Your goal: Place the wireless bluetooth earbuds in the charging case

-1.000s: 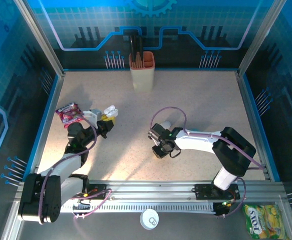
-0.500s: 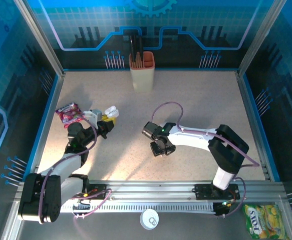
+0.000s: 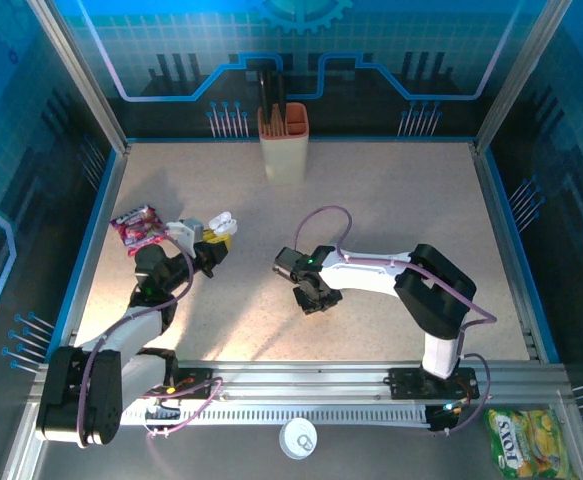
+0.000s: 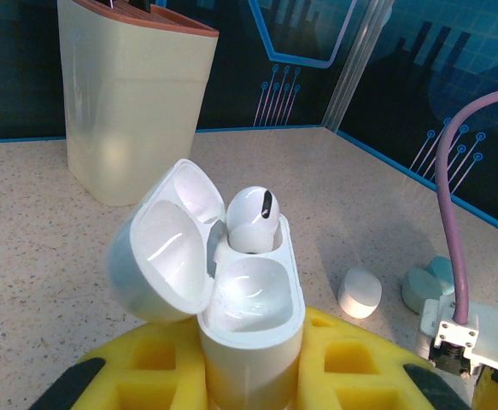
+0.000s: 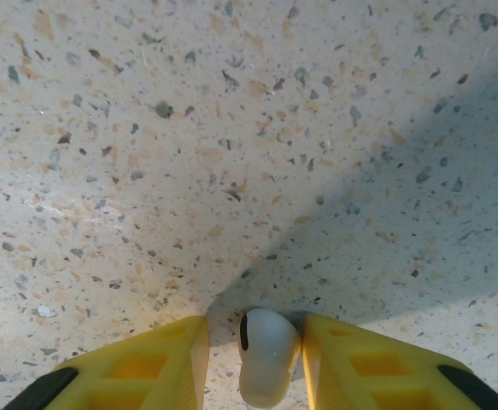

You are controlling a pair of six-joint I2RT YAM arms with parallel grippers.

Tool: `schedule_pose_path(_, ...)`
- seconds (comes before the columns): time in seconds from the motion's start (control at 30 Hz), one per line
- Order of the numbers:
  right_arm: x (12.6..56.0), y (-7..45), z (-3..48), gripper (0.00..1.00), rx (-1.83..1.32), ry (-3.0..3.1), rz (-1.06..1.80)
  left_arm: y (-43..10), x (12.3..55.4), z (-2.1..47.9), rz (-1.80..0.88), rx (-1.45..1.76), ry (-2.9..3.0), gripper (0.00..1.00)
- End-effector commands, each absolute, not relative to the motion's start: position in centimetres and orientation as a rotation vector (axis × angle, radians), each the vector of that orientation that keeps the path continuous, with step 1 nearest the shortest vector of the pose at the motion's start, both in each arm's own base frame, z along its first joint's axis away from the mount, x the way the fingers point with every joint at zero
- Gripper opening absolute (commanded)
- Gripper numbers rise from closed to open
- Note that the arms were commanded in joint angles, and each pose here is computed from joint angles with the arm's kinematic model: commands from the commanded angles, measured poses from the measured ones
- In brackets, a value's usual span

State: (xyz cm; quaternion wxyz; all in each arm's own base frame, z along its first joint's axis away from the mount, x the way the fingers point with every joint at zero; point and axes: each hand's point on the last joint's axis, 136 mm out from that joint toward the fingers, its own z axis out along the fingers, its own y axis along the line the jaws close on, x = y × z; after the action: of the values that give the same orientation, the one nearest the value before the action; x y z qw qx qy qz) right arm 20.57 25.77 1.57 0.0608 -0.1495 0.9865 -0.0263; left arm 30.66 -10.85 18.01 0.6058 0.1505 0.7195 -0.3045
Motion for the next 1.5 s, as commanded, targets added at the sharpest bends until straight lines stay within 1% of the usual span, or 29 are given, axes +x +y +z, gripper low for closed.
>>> schedule_pose_path(0.0,20.3,25.8,1.2,0.34,-0.454,2.997,-0.11,-11.1,30.5,19.2,-0.731,0.372,1.623,0.18)
schedule_pose_path(0.07,20.4,25.9,1.2,0.31,-0.457,2.994,-0.109,-11.2,30.5,19.2,-0.735,0.373,1.625,0.18)
schedule_pose_path(0.2,20.6,25.7,1.1,0.24,-0.449,2.992,-0.115,-11.2,30.5,19.2,-0.736,0.374,1.623,0.18)
schedule_pose_path(0.3,20.6,25.6,1.0,0.23,-0.445,2.989,-0.118,-11.2,30.5,19.2,-0.738,0.375,1.625,0.18)
schedule_pose_path(0.43,20.7,25.7,1.2,0.24,-0.44,2.98,-0.098,-11.2,30.5,19.2,-0.738,0.376,1.624,0.18)
schedule_pose_path(0.53,20.9,26.1,1.7,0.32,-0.437,2.97,-0.07,-11.2,30.5,19.2,-0.737,0.375,1.623,0.18)
schedule_pose_path(0.6,21.0,26.4,2.1,0.34,-0.436,2.96,-0.046,-11.2,30.5,19.2,-0.738,0.376,1.624,0.18)
schedule_pose_path(1.13,21.5,26.7,3.8,0.33,-0.434,2.923,-0.012,-11.3,30.6,19.1,-0.747,0.377,1.624,0.18)
schedule_pose_path(1.2,21.5,26.6,3.5,0.32,-0.434,2.929,-0.021,-11.3,30.6,19.2,-0.747,0.378,1.623,0.18)
schedule_pose_path(1.33,21.5,26.6,2.9,0.27,-0.437,2.942,-0.033,-11.3,30.6,19.1,-0.75,0.377,1.626,0.19)
schedule_pose_path(1.47,21.2,26.5,2.1,0.26,-0.445,2.964,-0.047,-11.3,30.6,19.1,-0.749,0.378,1.625,0.19)
